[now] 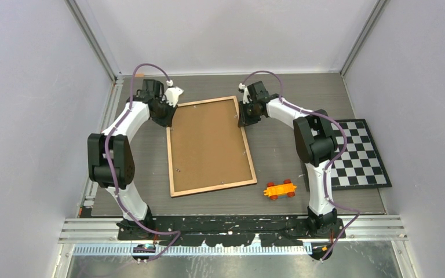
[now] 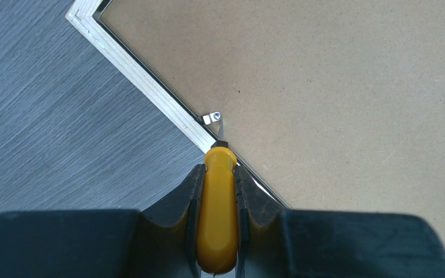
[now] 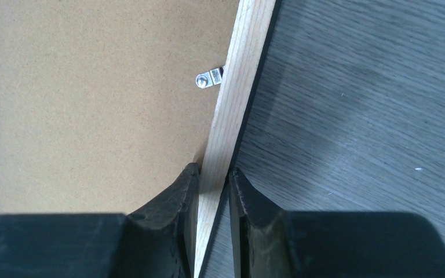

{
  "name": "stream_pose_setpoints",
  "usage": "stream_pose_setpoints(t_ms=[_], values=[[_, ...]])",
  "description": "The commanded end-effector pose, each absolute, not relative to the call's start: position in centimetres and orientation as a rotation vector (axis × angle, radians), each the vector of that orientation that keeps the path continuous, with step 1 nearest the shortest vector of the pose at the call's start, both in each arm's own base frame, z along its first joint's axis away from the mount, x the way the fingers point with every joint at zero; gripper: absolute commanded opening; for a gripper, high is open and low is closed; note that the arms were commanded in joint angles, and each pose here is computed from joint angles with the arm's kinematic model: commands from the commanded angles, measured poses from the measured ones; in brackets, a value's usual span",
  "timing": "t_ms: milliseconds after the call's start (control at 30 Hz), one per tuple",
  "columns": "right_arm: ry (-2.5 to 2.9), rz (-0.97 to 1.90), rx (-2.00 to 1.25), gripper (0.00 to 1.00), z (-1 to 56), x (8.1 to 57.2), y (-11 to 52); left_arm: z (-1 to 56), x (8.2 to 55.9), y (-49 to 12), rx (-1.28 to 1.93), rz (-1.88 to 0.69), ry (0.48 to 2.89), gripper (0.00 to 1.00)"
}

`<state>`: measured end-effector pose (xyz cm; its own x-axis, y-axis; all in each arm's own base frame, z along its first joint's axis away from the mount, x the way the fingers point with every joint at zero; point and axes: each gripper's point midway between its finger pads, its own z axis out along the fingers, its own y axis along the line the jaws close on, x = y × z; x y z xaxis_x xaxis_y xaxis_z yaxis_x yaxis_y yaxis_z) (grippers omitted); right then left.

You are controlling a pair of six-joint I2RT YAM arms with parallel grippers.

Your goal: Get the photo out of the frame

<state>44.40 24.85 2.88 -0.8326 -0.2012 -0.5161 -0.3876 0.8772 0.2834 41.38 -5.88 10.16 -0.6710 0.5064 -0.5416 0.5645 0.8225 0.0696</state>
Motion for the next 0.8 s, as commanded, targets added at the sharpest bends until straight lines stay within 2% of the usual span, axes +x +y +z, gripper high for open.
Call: stream_pose_setpoints(t_ms=[0,467,767], values=[[2.707,0.534,-0.529,0.01,1.0,39.9,24.3,11.9,42.5,-6.1,0.825,-0.115,2.356,0.0],[2.708,0.532,-0.542,0.0,0.9,39.5,24.1,11.0,42.2,-5.3,0.91,-0.056,2.368,0.0],[2.701,0.529,-0.601,0.01,0.7,39.8,24.2,10.6,43.0,-5.3,0.847,-0.033,2.315,0.0]])
